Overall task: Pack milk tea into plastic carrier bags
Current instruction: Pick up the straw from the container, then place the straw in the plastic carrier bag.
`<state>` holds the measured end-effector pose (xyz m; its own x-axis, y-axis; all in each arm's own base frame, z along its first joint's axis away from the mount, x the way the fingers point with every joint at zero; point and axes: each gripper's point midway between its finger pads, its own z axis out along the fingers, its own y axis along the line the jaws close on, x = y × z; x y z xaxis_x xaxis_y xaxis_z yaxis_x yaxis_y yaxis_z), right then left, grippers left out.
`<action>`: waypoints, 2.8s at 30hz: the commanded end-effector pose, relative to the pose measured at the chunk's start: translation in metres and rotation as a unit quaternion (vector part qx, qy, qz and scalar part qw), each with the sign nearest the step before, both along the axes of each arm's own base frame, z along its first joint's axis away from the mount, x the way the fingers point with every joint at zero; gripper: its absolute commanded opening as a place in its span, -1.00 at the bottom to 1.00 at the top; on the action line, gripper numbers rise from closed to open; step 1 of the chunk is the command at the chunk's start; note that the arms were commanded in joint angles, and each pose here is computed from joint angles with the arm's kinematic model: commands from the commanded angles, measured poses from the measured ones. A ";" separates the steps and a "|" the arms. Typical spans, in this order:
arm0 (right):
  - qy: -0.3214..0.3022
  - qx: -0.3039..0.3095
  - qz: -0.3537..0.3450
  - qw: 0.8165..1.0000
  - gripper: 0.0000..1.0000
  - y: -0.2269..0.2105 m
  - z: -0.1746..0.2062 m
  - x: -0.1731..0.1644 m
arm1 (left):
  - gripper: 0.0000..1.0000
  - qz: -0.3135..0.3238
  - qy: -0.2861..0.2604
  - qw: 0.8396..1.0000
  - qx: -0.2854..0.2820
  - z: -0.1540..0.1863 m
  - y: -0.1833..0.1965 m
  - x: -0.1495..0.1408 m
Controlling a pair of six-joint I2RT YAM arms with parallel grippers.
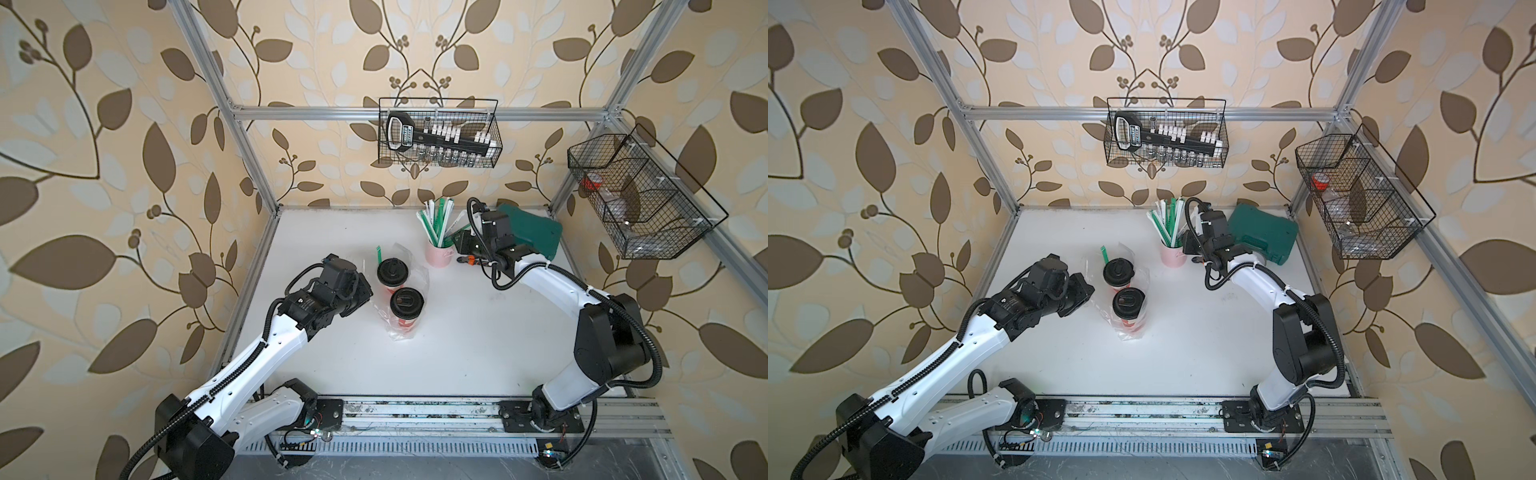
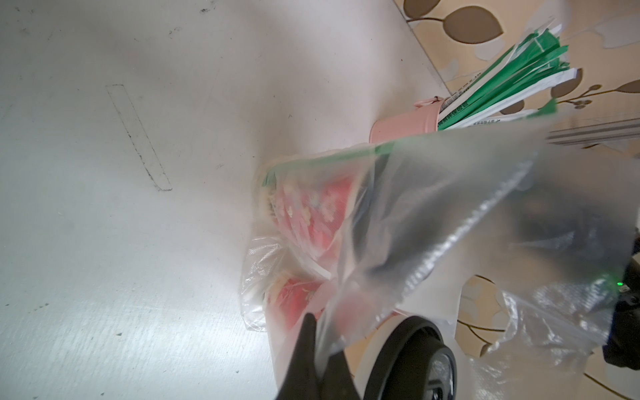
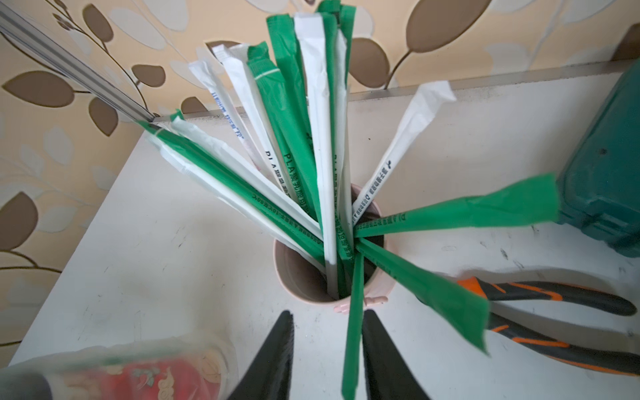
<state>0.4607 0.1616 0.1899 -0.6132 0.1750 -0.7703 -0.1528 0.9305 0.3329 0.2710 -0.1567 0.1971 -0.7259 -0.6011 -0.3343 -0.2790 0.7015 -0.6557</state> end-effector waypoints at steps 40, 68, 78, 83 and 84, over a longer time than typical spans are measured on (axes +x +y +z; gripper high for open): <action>-0.105 0.017 -0.005 0.994 -1.00 0.001 0.053 -0.011 | -1.00 -0.001 -0.010 1.000 -0.007 0.008 0.002 0.004; -0.137 0.006 0.119 0.983 -1.00 0.013 0.211 -0.109 | -1.00 -0.001 -0.005 1.000 -0.017 0.006 -0.001 0.005; -0.166 0.046 0.259 0.950 -1.00 0.069 0.265 -0.215 | -1.00 -0.001 -0.007 1.000 -0.024 0.006 -0.003 0.005; -0.141 0.054 0.345 0.926 -1.00 0.111 0.255 -0.258 | -1.00 -0.002 -0.008 1.000 -0.026 0.008 -0.003 0.005; -0.137 0.049 0.357 0.923 -1.00 0.117 0.252 -0.264 | -1.00 -0.003 -0.009 1.000 -0.026 0.009 -0.003 0.004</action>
